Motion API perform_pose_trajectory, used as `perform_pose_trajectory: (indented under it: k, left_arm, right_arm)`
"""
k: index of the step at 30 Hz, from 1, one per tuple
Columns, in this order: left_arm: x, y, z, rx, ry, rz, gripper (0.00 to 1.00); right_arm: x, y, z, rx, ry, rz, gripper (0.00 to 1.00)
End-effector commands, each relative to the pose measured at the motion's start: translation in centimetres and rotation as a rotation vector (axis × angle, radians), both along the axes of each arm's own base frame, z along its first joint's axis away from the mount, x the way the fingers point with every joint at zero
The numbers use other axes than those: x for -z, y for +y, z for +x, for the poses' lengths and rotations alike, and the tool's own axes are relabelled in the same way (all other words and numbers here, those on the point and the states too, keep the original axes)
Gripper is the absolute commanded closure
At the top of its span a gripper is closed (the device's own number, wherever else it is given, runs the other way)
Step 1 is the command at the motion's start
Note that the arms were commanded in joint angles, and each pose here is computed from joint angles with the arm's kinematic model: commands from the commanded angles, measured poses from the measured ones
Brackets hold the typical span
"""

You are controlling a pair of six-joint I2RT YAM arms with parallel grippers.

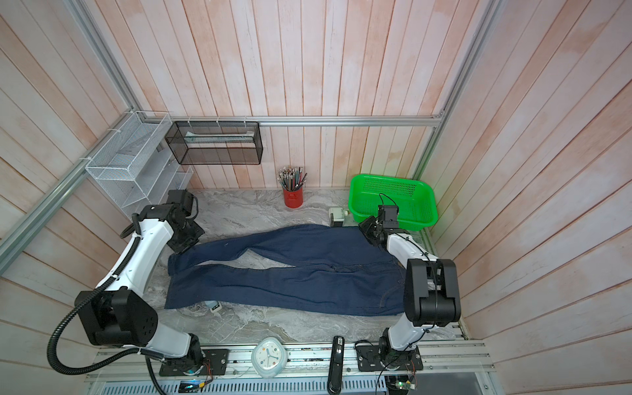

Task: Fold and stack the trousers
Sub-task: Flatten out the trousers at the center of the table.

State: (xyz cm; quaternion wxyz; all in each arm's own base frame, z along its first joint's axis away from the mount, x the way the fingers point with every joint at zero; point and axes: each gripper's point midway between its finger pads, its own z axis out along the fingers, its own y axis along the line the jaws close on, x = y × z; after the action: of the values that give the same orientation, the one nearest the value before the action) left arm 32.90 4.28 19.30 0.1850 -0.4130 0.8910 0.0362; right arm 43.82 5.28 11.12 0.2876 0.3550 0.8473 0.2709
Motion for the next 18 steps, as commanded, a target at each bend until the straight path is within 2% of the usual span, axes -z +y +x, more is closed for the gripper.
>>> perform_pose_trajectory:
  k: [1,5,12,18]
  left_arm:
    - [-1.9,0.0,-0.9,0.000,-0.014,-0.003,1.00]
    - [-2.6,0.2,-1.2,0.000,-0.036,-0.019,1.00]
    - [1.3,0.4,1.9,0.002,0.012,-0.067,1.00]
    - [3.9,1.4,4.2,-0.023,0.045,-0.048,1.00]
  right_arm:
    - [0.2,0.4,-0.9,-0.023,0.014,-0.001,0.55]
    - [0.3,0.5,-0.8,-0.028,0.016,0.005,0.55]
    - [0.5,0.6,-0.9,-0.030,0.021,0.008,0.55]
    - [0.5,0.6,-1.2,-0.026,0.021,0.010,0.55]
